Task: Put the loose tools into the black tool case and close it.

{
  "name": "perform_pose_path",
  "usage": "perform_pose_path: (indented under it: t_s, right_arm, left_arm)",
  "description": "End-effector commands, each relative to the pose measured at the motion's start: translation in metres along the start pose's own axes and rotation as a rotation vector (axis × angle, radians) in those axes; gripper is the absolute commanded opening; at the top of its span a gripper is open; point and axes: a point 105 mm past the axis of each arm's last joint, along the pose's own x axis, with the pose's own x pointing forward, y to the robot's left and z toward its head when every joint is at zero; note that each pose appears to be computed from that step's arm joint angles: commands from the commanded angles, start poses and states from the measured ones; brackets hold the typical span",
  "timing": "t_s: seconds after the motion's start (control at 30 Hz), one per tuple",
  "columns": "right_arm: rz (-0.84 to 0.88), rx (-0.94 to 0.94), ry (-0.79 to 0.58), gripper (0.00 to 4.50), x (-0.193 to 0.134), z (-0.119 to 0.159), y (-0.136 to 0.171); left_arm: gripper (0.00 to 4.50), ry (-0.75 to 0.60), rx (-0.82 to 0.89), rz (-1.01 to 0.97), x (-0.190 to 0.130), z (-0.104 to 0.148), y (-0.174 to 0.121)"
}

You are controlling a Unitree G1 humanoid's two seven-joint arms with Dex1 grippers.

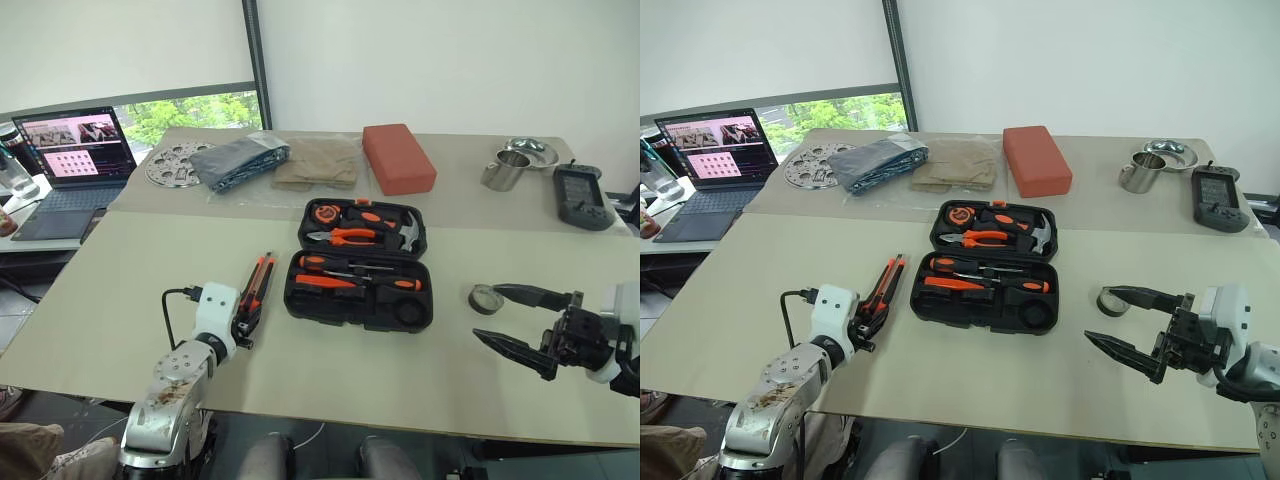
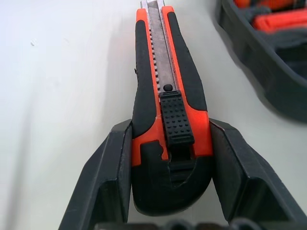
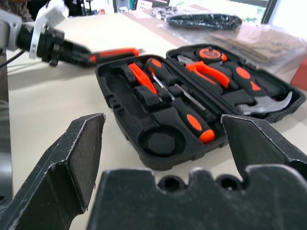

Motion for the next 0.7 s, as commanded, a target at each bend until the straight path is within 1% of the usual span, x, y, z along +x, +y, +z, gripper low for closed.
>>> perform_pose_path:
  t_s: [0.03, 0.23, 0.33, 0.4, 0.53, 0.63, 0.7]
  right_arm:
    - [-0.015, -0.047, -0.024, 4.5, -0.003, 0.009, 0.002]
    - [-0.026, -0.021, -0.029, 4.5, -0.005, 0.008, 0.006]
    - [-0.057, 0.011, -0.003, 4.5, -0.008, 0.005, 0.003]
    - [-0.066, 0.013, 0.007, 4.5, -0.009, 0.004, 0.003]
    - [-0.077, 0.006, 0.001, 4.5, -0.009, 0.006, 0.001]
    - [-0.057, -0.02, -0.014, 4.5, -0.009, 0.009, 0.004]
    - [-0.052, -0.015, -0.027, 4.5, -0.009, 0.011, 0.004]
  left_arm:
    - [1.78, -0.06, 0.032, -0.001, 0.001, 0.017, 0.003]
    - [1.78, -0.129, 0.053, -0.04, 0.005, 0.034, 0.008]
    - [1.78, -0.216, 0.109, -0.182, 0.007, 0.054, 0.005]
    - [1.78, -0.25, 0.15, -0.25, 0.007, 0.063, 0.009]
    - [1.78, -0.289, 0.194, -0.348, 0.012, 0.077, 0.017]
    - [1.78, -0.313, 0.27, -0.516, 0.013, 0.086, 0.01]
    - [1.78, -0.317, 0.372, -0.641, 0.017, 0.09, 0.006]
